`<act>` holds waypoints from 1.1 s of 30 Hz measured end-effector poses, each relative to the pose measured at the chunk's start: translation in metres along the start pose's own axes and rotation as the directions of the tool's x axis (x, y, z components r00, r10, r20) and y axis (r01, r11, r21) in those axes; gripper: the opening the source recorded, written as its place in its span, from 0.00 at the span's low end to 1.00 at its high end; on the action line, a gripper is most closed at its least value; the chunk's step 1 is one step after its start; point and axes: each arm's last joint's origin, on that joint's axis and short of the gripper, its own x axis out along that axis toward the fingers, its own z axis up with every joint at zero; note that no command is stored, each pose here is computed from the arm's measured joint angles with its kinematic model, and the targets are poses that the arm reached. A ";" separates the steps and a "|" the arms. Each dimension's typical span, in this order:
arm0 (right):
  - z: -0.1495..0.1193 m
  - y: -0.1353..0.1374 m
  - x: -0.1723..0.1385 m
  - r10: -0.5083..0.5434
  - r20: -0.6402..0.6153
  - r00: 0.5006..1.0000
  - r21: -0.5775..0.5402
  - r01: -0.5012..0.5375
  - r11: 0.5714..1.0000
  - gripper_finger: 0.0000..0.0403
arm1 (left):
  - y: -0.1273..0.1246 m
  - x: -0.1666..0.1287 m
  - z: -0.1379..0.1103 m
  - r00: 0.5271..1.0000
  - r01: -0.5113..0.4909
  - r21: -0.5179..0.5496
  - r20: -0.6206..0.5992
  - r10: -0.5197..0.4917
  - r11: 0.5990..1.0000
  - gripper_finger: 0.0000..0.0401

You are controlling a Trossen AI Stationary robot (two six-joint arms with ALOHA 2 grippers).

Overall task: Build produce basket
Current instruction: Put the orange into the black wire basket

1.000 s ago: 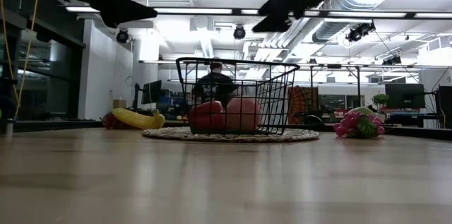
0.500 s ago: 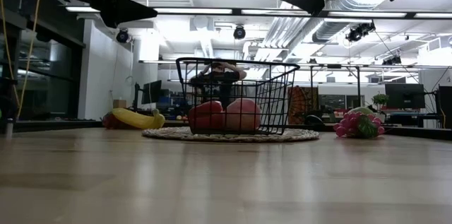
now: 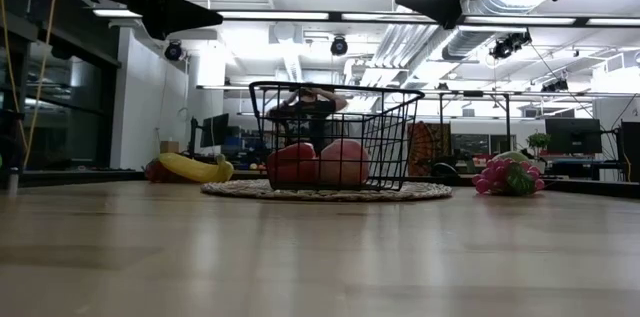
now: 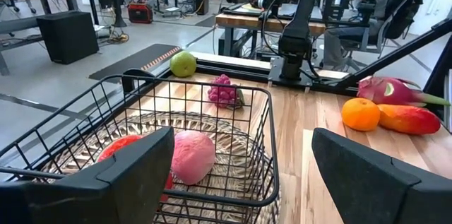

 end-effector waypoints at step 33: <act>-0.120 0.104 -0.070 -0.118 -0.939 0.324 0.164 0.722 0.672 0.97 | 0.000 0.000 0.000 1.000 -0.004 -0.026 0.001 0.004 1.000 0.81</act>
